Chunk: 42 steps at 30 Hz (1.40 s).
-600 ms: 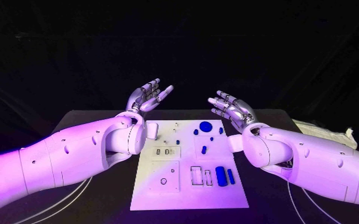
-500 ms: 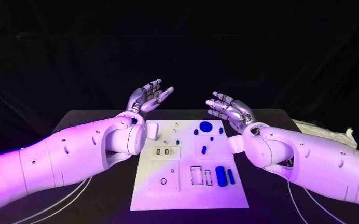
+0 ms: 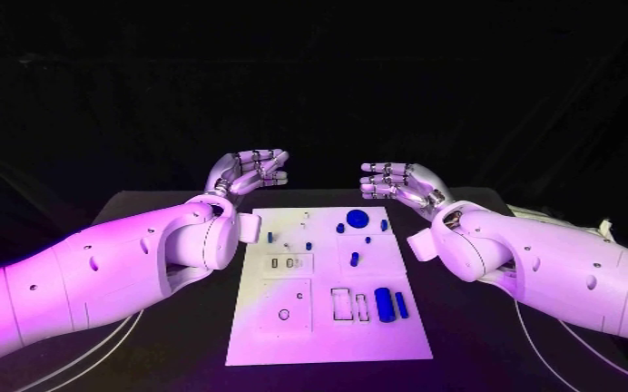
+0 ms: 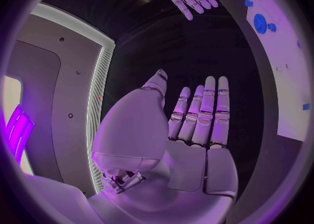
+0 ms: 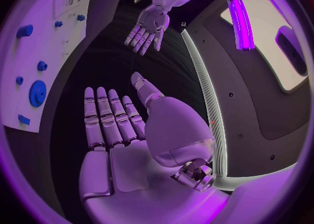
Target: Assemble the parts on the task board
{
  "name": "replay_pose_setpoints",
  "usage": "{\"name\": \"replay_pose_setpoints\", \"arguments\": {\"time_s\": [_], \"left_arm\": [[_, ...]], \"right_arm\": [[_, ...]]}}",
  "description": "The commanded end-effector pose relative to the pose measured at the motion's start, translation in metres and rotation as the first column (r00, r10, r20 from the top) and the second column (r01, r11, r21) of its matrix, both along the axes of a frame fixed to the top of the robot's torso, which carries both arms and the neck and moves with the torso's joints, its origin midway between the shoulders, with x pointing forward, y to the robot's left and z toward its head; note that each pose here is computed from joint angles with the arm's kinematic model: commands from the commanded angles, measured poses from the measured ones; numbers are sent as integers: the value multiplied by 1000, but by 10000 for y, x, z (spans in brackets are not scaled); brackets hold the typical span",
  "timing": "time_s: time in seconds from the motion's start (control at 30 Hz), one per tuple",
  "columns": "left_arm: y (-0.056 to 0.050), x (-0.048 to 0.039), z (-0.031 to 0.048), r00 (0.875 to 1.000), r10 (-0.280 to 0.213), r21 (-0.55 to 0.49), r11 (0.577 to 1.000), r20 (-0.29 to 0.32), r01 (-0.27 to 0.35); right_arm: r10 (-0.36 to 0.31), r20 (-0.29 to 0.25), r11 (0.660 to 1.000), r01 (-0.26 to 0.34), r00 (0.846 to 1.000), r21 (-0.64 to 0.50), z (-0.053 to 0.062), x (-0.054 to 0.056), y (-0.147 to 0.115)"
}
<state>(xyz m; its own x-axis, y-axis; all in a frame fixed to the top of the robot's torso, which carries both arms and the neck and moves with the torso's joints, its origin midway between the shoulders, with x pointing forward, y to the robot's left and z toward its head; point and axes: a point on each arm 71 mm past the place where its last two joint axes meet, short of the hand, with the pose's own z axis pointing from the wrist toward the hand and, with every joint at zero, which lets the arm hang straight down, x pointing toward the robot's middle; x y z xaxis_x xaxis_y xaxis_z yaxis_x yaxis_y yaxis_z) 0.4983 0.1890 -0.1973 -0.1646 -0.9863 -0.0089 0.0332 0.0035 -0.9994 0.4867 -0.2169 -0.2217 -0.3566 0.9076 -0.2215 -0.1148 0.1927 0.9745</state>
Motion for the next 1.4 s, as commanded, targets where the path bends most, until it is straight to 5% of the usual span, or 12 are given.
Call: {"name": "replay_pose_setpoints", "arguments": {"time_s": [0.03, 0.27, 0.4, 0.47, 0.67, 0.9, 1.2, 1.4], "left_arm": [[9, -71, 17, 998, -49, -64, 997, -33, 46], [19, -224, 47, 978, -198, -93, 977, -58, 192], [2, -320, 93, 969, -245, -67, 968, -39, 242], [-23, -390, 126, 964, -265, -59, 963, -30, 263], [-58, -542, 181, 954, -296, -89, 953, -46, 291], [-75, -697, 238, 948, -307, -158, 943, -83, 292], [-79, -791, 284, 938, -334, -183, 932, -90, 314], [-52, -809, 298, 929, -361, -196, 920, -83, 340]], "right_arm": [[58, 143, 987, -35, 988, -156, 93, 20, 61], [149, 238, 942, -65, 960, -329, 194, 77, 102], [201, 268, 886, -58, 942, -460, 243, 124, 109], [208, 271, 831, -23, 940, -556, 258, 153, 99], [221, 261, 689, 39, 940, -724, 267, 225, 106], [267, 292, 556, 101, 918, -825, 351, 290, 190], [317, 312, 472, 136, 896, -871, 416, 287, 290], [338, 283, 434, 118, 898, -893, 453, 304, 313]]}}
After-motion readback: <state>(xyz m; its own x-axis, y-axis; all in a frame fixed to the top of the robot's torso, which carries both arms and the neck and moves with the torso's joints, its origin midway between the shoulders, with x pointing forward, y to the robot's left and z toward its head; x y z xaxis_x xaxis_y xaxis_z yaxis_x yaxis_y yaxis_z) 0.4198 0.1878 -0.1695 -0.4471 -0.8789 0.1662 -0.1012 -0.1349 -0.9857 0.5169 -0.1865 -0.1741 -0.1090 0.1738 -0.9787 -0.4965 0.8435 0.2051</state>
